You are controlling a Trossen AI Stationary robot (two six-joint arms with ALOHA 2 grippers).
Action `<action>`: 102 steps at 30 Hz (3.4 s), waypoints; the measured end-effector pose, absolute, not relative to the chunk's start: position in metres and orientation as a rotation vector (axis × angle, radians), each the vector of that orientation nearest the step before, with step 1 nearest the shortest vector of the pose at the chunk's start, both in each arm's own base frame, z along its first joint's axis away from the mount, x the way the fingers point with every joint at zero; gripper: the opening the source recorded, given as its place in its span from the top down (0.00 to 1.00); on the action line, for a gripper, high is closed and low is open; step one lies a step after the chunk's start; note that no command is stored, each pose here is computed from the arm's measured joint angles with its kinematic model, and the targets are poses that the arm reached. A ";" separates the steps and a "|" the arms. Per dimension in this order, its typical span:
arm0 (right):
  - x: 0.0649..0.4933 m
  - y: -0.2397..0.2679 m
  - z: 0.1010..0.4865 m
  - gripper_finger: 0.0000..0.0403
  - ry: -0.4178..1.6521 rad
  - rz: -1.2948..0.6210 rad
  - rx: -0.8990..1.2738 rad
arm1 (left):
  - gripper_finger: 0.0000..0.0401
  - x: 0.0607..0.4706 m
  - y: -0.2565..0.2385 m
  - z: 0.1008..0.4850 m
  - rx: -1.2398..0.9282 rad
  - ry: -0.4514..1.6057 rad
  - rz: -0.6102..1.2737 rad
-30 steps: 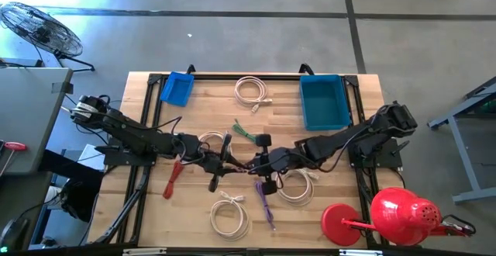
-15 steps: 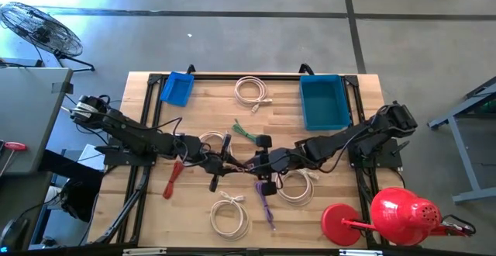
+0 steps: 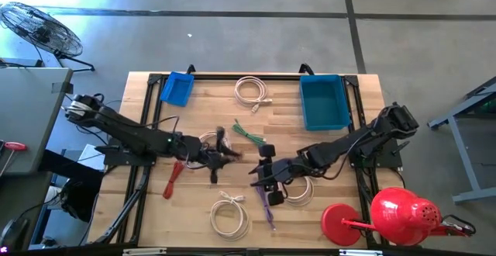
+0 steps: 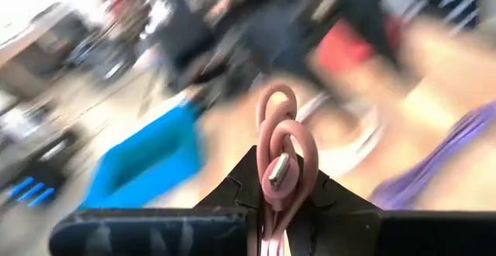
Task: Pick & Place USB Port
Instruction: Put the pink USB cable into the left blue bin
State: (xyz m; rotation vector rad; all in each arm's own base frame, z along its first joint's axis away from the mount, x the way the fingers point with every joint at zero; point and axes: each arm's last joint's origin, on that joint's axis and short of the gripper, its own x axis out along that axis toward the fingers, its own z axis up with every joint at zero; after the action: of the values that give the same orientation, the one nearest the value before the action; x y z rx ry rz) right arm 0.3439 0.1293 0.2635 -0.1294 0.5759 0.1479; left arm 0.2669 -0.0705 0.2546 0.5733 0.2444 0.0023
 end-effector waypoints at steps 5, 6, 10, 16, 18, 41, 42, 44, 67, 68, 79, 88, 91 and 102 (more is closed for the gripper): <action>0.341 0.134 0.262 0.63 0.592 0.157 -0.141 | 0.94 0.237 -0.051 0.256 0.767 0.527 0.318; 0.341 0.135 0.262 0.63 0.593 0.155 -0.143 | 0.94 0.230 -0.048 0.256 0.800 0.575 0.385; 0.340 0.134 0.262 0.63 0.599 0.132 -0.153 | 0.93 0.208 -0.031 0.262 0.882 0.700 0.565; 0.340 0.133 0.262 0.63 0.595 0.129 -0.148 | 0.96 0.182 0.010 0.268 0.810 0.837 0.718; 0.341 0.134 0.262 0.63 0.592 0.130 -0.147 | 0.96 0.171 0.025 0.270 0.750 0.875 0.780; 0.340 0.133 0.261 0.63 0.609 0.129 -0.154 | 0.96 0.129 0.156 0.258 0.100 0.848 0.974; 0.340 0.133 0.261 0.63 0.610 0.129 -0.154 | 0.96 0.129 0.159 0.257 0.092 0.851 0.971; 0.340 0.133 0.261 0.63 0.610 0.129 -0.154 | 0.96 0.130 0.164 0.251 0.076 0.873 0.977; 0.337 0.132 0.257 0.63 0.658 0.116 -0.137 | 0.95 0.132 0.182 0.215 0.029 1.156 1.031; 0.337 0.132 0.257 0.63 0.658 0.116 -0.137 | 0.95 0.132 0.182 0.215 0.029 1.158 1.028; 0.337 0.132 0.257 0.63 0.656 0.116 -0.137 | 0.93 0.130 0.180 0.213 0.015 1.193 1.003; 0.337 0.132 0.257 0.63 0.658 0.125 -0.134 | 0.88 0.130 0.180 0.213 0.014 1.191 1.002; 0.337 0.133 0.257 0.63 0.658 0.128 -0.135 | 0.87 0.130 0.179 0.212 0.011 1.195 1.000; 0.337 0.133 0.257 0.63 0.658 0.129 -0.135 | 0.85 0.129 0.178 0.208 0.053 1.229 0.962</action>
State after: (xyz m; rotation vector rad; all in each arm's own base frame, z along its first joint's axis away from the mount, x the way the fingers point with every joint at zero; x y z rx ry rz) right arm 0.3368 0.1326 0.2572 -0.1351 0.6584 0.1292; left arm 0.1293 0.1780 0.2075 0.0532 1.2291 0.9623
